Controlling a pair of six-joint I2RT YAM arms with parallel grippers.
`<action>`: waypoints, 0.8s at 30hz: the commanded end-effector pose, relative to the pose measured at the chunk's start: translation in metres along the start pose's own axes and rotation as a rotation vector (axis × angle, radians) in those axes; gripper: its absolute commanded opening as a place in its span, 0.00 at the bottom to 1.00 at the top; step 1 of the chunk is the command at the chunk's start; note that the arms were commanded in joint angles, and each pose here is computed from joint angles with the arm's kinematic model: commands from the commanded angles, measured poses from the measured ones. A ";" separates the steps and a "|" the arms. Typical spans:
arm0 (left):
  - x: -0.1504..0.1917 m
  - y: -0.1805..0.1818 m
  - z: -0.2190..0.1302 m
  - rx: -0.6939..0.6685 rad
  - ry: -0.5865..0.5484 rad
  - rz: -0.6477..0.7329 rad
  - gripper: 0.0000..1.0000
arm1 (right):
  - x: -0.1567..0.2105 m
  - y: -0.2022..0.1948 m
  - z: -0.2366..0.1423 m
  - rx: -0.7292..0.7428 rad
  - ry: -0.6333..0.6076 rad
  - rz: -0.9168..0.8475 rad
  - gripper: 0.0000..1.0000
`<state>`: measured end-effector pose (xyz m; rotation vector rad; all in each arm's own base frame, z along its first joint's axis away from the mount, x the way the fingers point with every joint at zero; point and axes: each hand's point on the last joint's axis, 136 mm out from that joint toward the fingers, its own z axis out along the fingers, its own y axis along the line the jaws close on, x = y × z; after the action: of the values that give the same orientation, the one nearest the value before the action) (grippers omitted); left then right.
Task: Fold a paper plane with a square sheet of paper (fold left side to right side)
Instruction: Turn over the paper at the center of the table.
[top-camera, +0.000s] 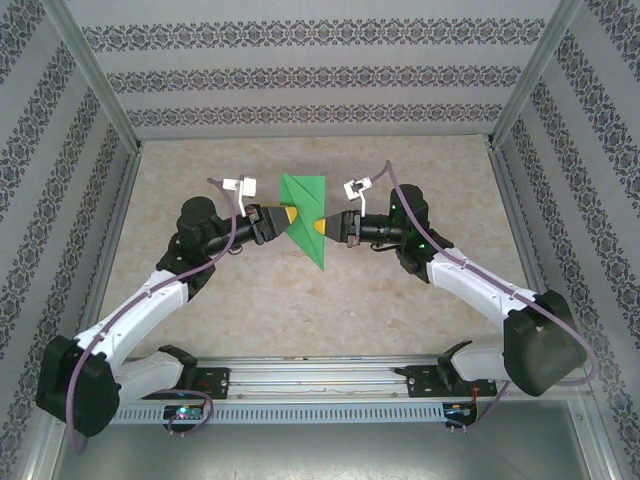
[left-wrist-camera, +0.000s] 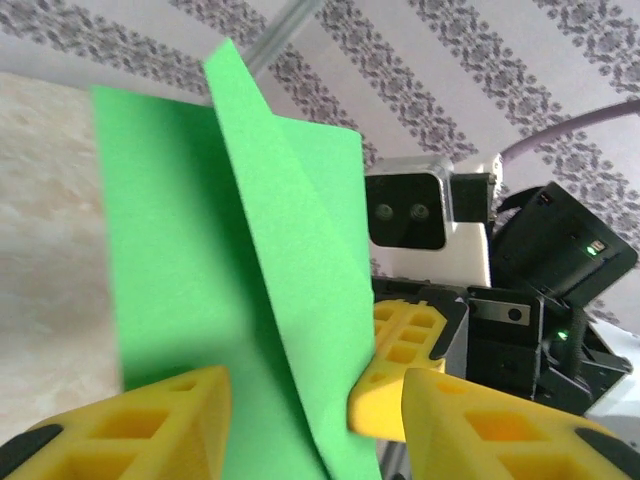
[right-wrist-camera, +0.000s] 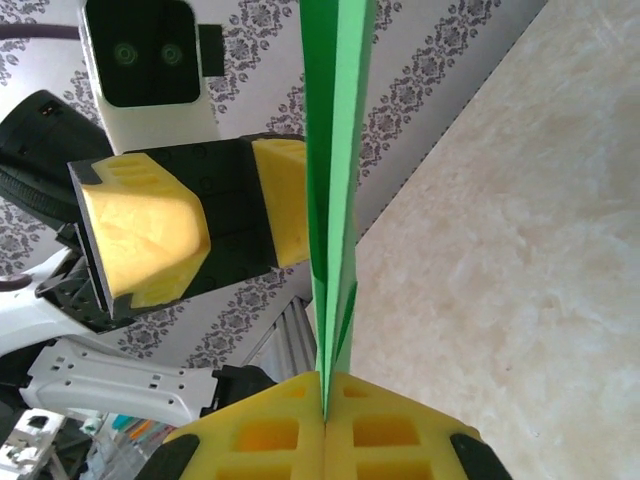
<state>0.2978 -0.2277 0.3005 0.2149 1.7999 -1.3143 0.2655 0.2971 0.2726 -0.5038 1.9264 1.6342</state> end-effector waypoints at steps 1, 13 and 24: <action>-0.003 0.011 -0.015 -0.127 -0.030 0.073 0.52 | -0.007 0.005 -0.008 0.028 -0.029 -0.058 0.00; -0.025 0.034 -0.095 -0.488 -0.249 0.246 0.80 | 0.007 -0.048 -0.049 0.640 0.045 -0.217 0.00; -0.031 0.024 -0.104 -0.477 -0.284 0.285 0.90 | 0.018 -0.101 -0.091 1.336 0.276 -0.458 0.00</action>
<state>0.2735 -0.1229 0.3137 0.0002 1.7100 -0.6867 0.2921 0.2306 0.2106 -0.4941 2.2966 0.2543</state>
